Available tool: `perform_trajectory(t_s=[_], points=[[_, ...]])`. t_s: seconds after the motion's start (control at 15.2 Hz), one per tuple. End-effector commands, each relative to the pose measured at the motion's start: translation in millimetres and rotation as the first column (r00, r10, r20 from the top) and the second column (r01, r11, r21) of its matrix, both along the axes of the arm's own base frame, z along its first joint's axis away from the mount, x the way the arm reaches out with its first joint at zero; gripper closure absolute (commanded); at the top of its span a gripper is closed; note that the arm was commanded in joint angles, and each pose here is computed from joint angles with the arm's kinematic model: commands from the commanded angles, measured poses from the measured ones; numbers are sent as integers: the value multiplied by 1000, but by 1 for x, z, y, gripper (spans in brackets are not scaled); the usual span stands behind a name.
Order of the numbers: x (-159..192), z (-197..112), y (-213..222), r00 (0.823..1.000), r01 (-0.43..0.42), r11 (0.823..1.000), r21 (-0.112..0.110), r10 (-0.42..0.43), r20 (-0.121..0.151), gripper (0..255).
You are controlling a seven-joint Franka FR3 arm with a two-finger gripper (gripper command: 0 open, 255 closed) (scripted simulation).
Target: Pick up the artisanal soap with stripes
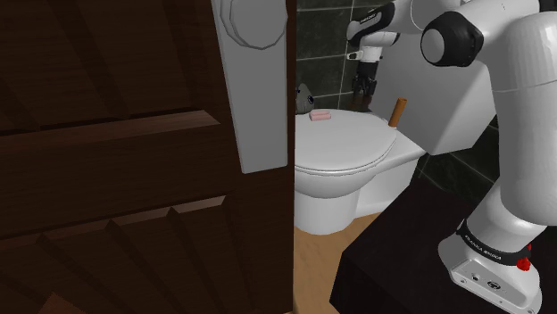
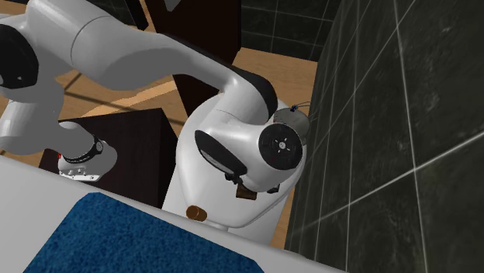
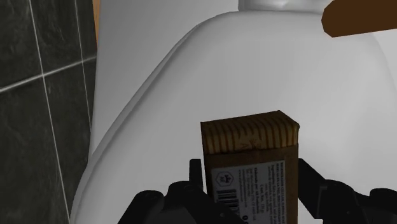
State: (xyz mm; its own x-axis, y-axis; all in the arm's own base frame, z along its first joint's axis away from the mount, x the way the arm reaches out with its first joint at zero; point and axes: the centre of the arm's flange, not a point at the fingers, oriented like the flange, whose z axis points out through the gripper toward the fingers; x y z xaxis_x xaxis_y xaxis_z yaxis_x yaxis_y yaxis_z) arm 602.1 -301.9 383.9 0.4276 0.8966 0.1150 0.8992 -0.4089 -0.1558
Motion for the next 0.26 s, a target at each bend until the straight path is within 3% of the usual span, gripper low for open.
perform_trajectory(t_s=[0.0, 0.2], points=[[-1, 13, -1, 1000, 0, 1000, 0, 0, 0, 255], [-1, 19, -1, 1000, 0, 1000, 0, 0, 0, 255]])
